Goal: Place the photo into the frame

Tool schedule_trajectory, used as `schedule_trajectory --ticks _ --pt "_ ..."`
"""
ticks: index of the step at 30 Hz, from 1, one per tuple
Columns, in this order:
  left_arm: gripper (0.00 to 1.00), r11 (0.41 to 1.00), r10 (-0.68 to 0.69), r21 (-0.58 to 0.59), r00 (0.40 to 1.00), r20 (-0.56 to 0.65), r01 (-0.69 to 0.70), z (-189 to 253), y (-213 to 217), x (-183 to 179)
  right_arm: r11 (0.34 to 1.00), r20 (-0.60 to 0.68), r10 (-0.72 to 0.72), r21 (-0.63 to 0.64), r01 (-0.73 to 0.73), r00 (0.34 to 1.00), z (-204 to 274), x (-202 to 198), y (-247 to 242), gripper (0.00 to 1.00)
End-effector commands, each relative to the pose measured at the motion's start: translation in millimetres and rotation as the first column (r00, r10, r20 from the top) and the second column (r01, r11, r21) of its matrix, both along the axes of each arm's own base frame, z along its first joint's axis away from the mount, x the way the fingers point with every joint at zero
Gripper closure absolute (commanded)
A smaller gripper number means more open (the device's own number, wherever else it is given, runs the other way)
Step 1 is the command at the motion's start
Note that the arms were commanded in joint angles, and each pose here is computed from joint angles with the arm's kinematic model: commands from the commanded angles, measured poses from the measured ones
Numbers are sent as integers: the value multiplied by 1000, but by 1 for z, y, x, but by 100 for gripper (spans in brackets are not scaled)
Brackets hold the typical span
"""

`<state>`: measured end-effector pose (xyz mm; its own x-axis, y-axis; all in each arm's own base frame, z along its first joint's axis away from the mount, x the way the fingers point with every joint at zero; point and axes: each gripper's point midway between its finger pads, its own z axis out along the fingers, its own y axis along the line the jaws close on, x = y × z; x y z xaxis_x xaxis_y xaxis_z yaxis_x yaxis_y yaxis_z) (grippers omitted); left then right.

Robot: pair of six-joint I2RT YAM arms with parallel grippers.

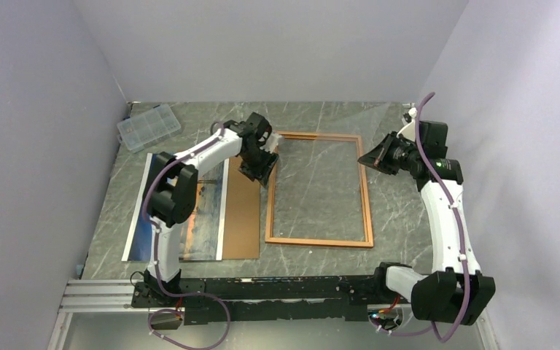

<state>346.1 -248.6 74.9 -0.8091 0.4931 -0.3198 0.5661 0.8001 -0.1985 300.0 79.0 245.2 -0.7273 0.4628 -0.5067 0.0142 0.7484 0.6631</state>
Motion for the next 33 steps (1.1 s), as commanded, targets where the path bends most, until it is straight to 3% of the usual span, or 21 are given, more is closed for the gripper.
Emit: schedule_trajectory --ticks 1,10,18,33 --pt "44 997 -31 -73 999 40 33 0 -41 9 999 79 -17 -49 21 997 27 -7 -9 100" --pt "60 997 -75 -26 997 22 76 -33 -54 5 1000 56 14 -10 -14 998 17 -12 -1 100" --pt "74 983 -118 149 992 44 111 -61 -20 0 998 48 44 35 -46 998 10 -15 9 100" --pt "79 943 -64 329 998 11 57 -77 63 -36 983 32 174 55 -176 984 -3 -15 68 100"
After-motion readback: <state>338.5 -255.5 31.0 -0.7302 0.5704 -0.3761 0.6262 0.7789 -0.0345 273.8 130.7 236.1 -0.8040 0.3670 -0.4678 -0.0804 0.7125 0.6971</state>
